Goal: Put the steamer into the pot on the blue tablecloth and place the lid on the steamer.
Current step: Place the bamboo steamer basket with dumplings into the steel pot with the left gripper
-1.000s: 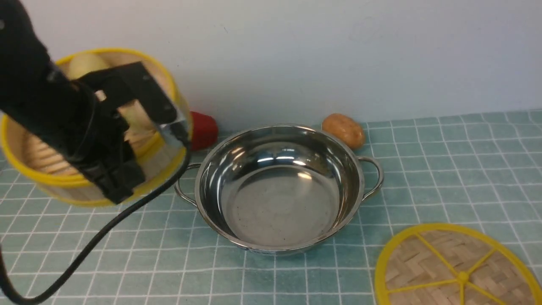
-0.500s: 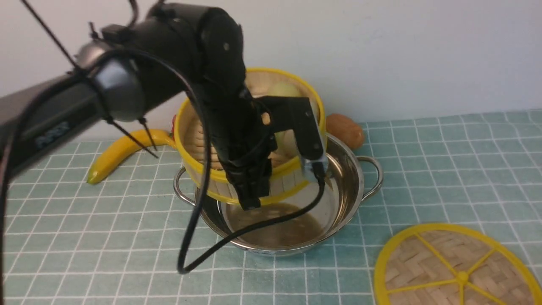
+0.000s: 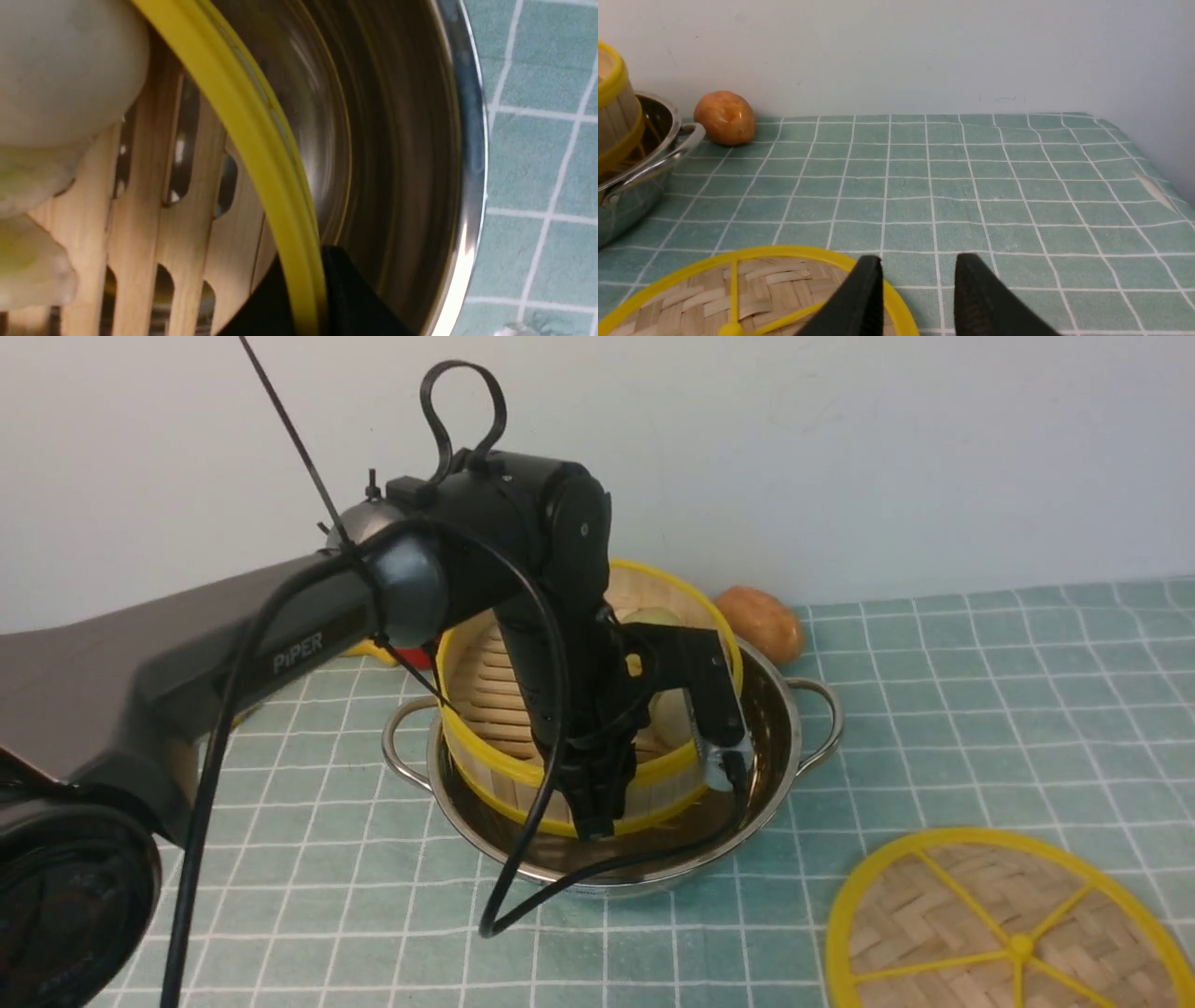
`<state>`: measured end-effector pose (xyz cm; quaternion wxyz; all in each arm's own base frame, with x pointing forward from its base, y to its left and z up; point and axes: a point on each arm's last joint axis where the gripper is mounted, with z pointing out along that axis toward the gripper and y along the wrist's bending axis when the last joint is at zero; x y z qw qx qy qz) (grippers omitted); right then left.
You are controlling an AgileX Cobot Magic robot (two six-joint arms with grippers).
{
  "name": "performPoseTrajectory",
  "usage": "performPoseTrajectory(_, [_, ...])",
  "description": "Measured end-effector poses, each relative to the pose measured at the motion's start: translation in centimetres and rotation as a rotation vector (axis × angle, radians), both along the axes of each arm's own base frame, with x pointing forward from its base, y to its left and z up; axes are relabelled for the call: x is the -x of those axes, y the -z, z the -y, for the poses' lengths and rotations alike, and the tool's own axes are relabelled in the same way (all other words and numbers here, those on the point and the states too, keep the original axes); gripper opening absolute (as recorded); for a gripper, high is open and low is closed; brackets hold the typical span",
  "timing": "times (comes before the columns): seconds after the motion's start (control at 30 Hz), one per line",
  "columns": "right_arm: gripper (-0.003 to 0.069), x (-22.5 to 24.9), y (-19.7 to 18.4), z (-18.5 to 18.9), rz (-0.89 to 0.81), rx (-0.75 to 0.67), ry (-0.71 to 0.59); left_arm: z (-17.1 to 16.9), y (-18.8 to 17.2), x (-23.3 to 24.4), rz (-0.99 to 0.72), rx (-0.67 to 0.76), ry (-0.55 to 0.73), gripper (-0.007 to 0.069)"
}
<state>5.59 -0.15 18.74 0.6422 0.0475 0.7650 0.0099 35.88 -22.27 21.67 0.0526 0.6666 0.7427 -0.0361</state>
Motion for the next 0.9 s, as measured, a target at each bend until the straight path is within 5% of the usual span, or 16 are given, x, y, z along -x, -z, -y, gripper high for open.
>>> performPoseTrajectory(0.73, [0.0242,0.0,0.0,0.0,0.000,0.000,0.000,1.1,2.7,-0.1,-0.087,0.042,-0.011,0.0042])
performPoseTrajectory(0.9, [0.0242,0.0,0.0,0.0,0.000,0.000,0.000,1.2,2.7,-0.1,-0.082,0.048,-0.021,0.0165])
